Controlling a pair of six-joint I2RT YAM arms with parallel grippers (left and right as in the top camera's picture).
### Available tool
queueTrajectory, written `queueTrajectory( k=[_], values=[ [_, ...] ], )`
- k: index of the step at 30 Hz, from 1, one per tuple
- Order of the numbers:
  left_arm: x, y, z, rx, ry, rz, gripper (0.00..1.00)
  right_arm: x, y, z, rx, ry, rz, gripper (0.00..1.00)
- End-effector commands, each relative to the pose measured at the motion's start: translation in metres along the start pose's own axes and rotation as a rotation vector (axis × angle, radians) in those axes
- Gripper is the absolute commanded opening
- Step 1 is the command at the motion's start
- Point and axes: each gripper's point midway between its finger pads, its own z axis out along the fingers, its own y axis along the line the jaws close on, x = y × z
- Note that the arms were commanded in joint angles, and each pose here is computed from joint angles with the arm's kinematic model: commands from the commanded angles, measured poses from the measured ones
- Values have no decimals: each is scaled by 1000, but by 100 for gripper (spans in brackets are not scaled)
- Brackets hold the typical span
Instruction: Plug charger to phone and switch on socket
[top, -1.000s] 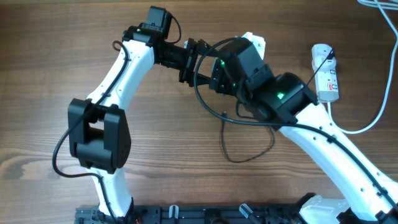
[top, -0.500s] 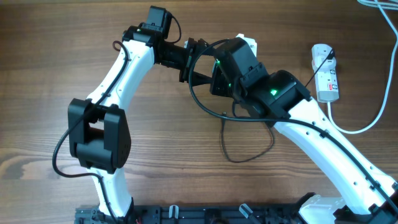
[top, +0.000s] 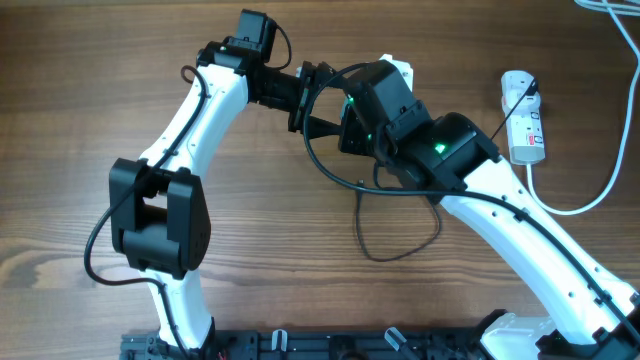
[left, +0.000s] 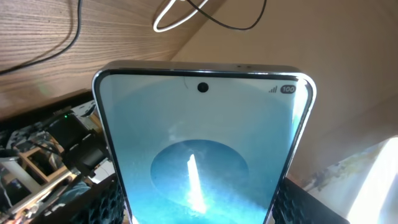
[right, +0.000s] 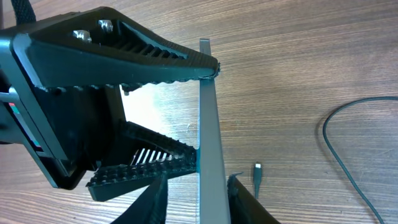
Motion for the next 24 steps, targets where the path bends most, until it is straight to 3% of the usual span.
queueTrajectory(
  k=[1, 14, 20, 24],
  values=[
    [15, -14, -7, 30, 22, 20, 71, -5, 3, 0, -7, -14, 1, 30],
    [15, -14, -7, 30, 22, 20, 72, -6, 3, 0, -6, -18, 1, 21],
    [15, -14, -7, 30, 22, 20, 72, -6, 3, 0, -6, -18, 4, 6],
    [15, -14, -7, 30, 22, 20, 78, -6, 3, 0, -6, -18, 32, 4]
  ],
)
